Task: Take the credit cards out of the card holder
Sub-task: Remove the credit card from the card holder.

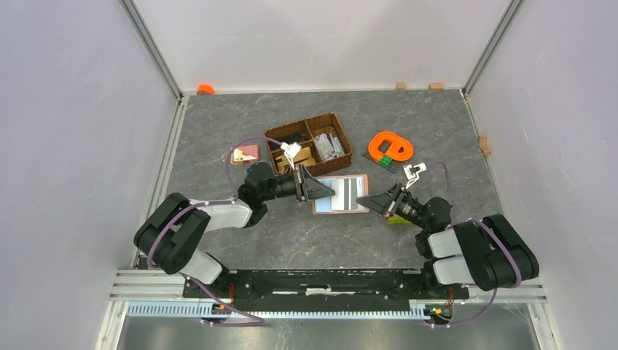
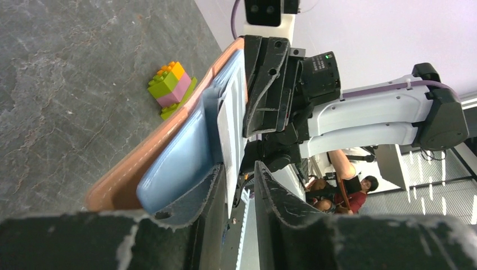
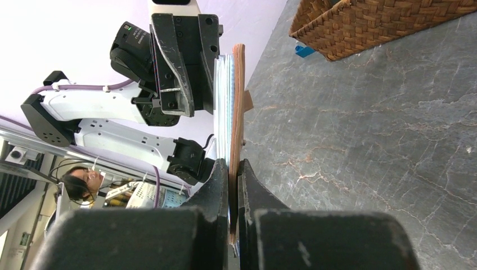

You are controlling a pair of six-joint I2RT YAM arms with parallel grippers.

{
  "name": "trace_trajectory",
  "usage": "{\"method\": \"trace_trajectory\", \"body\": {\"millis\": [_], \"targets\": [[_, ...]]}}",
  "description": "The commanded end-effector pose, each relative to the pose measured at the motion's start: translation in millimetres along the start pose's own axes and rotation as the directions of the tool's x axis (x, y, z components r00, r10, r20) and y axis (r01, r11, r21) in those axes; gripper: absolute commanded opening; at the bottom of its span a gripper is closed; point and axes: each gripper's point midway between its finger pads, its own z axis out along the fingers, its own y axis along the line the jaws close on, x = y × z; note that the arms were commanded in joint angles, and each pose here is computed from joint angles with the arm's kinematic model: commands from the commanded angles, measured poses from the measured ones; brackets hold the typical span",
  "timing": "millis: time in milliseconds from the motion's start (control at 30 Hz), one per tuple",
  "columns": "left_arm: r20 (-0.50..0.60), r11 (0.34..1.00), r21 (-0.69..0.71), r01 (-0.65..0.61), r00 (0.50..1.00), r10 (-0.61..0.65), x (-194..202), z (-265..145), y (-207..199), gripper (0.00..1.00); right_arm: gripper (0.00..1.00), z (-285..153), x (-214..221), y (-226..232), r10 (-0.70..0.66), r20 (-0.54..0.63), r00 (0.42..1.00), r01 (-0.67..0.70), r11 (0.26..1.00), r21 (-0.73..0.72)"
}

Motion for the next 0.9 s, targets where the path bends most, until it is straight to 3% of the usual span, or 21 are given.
{"method": "trace_trajectory", "body": {"millis": [0, 200, 367, 867], "targets": [[0.004, 0.994, 0.101, -0.03, 1.0, 0.03, -3, 1, -22, 0.33, 0.0, 1, -11, 41, -0.149, 0.058, 0.987, 0.156, 0.974, -0.163], [-0.009, 0.998, 0.064, 0.002, 1.0, -0.002, 0, 6, -11, 0.29, 0.0, 2, -10, 43, -0.155, 0.057, 0.986, 0.163, 0.972, -0.171], [-0.023, 0.999, 0.032, 0.044, 0.999, -0.043, 3, 11, 2, 0.02, 0.0, 2, -10, 43, -0.155, 0.056, 0.986, 0.163, 0.972, -0.169], [0.047, 0.996, -0.079, 0.032, 0.998, -0.029, -11, -6, 20, 0.02, 0.0, -5, -20, 27, -0.178, 0.102, 0.979, 0.186, 0.979, -0.082]]}}
